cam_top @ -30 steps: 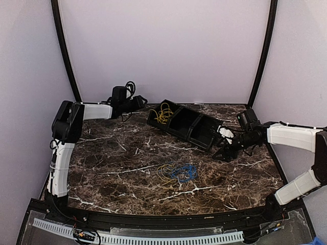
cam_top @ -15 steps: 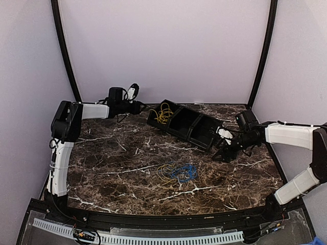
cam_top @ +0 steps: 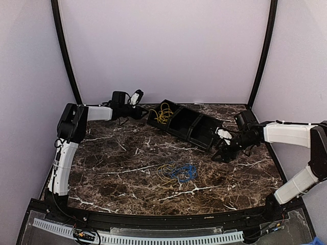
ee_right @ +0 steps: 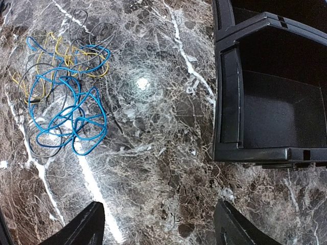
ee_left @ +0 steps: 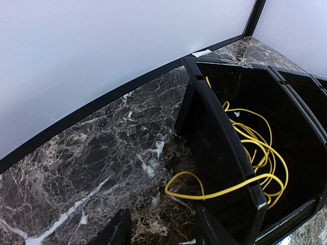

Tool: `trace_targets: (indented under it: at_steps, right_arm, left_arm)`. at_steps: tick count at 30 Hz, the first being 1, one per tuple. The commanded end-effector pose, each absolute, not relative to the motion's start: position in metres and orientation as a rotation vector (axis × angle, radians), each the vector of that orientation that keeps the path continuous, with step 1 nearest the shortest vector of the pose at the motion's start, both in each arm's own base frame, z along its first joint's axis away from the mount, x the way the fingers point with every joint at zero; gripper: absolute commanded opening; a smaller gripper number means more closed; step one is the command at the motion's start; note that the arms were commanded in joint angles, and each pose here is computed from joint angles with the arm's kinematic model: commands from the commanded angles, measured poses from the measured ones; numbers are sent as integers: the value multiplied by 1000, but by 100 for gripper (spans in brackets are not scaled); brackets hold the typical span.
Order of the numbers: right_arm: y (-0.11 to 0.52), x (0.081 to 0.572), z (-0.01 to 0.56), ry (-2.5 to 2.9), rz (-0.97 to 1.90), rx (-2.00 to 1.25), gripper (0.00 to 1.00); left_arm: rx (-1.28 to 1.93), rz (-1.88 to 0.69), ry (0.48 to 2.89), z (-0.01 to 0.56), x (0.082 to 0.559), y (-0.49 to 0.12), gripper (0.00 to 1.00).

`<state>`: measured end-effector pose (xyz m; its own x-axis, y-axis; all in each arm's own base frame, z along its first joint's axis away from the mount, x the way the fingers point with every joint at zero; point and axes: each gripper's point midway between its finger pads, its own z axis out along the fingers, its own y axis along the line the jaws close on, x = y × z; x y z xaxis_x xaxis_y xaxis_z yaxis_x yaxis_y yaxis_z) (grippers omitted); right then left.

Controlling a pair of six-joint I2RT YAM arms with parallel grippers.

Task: Untangle the cables

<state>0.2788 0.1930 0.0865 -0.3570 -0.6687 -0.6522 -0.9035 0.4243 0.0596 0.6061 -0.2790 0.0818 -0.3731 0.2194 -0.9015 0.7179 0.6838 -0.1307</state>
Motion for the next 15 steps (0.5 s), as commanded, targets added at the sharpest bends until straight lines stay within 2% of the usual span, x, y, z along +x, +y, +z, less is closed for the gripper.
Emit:
trace_targets:
  at_steps: [1,8,15]
  right_arm:
    - [195,287,92,2121,561,-1320,75]
    - [195,288,91,2128,555,-1318,75]
    - [194,288,90,2134,556,-1318,75]
  left_arm:
    - [786,-674,1861,101,608,-293,45]
    - [820,-691,1842,102,618,-308,42]
    - [946,-780,1780,104,611,-325,28]
